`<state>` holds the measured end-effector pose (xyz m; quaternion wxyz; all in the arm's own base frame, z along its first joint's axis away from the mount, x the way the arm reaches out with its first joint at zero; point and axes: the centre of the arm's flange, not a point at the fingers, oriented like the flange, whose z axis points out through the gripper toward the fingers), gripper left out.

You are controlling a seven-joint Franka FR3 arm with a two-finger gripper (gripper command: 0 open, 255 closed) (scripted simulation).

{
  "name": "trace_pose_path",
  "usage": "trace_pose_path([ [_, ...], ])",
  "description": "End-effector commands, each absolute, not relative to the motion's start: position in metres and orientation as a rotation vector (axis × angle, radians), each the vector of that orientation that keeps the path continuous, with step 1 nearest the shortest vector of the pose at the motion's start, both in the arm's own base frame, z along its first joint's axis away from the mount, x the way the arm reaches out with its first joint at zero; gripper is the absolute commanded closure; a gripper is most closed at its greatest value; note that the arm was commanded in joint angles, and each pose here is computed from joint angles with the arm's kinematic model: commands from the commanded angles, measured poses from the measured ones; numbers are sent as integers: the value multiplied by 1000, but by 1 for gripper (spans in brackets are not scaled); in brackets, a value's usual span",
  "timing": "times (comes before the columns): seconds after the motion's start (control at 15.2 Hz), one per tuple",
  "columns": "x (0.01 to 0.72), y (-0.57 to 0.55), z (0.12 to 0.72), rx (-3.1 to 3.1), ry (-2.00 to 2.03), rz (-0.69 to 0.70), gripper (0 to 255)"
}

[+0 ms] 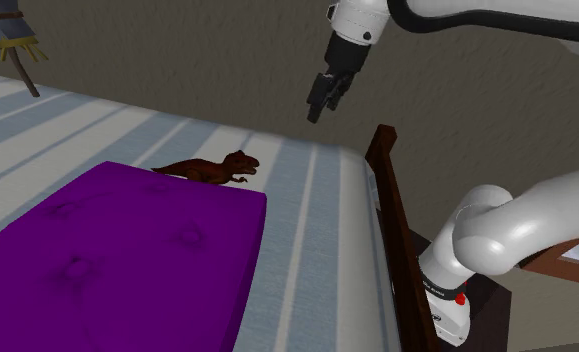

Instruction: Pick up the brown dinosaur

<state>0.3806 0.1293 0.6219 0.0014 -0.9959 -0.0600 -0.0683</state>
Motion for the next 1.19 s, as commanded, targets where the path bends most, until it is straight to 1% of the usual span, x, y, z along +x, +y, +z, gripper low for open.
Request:
trace_pose_path([
  [0.0,396,154,616,-3134,-185,-189,0],
  [1.12,509,357,548,-3205,-173,26,0],
])
